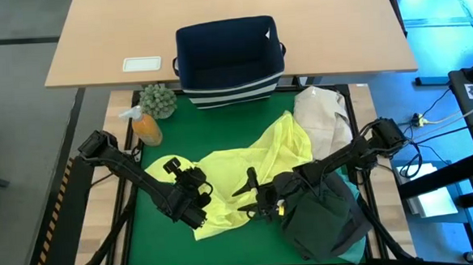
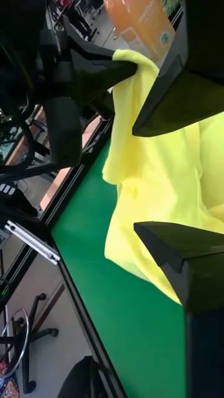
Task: Fold laundry
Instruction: Fold the yellow shirt on the table
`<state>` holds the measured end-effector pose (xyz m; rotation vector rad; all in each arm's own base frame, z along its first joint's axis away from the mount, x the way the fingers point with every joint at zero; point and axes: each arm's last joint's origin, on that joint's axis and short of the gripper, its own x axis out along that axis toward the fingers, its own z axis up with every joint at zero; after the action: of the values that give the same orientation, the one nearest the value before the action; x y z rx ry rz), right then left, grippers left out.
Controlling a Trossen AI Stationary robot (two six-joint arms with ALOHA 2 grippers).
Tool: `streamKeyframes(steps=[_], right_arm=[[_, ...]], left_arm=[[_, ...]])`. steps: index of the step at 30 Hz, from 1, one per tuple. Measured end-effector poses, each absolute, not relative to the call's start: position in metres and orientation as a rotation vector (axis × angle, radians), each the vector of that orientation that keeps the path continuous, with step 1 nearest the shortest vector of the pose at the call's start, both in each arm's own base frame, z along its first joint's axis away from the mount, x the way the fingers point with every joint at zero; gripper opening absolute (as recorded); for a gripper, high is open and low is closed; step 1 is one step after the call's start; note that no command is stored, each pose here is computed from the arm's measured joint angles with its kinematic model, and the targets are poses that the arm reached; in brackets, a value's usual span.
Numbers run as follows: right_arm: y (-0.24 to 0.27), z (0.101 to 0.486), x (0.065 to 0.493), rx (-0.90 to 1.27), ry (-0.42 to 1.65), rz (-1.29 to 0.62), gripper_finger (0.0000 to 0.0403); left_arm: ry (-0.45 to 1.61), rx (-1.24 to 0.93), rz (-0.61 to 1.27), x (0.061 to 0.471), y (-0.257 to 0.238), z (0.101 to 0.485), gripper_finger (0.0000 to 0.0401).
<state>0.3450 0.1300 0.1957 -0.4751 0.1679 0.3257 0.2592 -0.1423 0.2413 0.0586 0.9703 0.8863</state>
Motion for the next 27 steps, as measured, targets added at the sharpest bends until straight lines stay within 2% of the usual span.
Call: streamKeyframes(steps=[12,21,27], right_arm=[[0.13,0.195,0.345,-0.474,0.175,0.325,0.0234],[0.138,0.219,0.36,-0.503,0.275,0.324,0.0234],[0.15,0.229,0.359,-0.607,0.327,0.208,0.0234]], left_arm=[[0.959,0.066,0.888,0.259,-0.142,0.241,0.0],[0.978,0.1,0.916,0.266,-0.128,0.242,0.0],[0.993,0.084,0.918,0.267,-0.127,0.242,0.0]])
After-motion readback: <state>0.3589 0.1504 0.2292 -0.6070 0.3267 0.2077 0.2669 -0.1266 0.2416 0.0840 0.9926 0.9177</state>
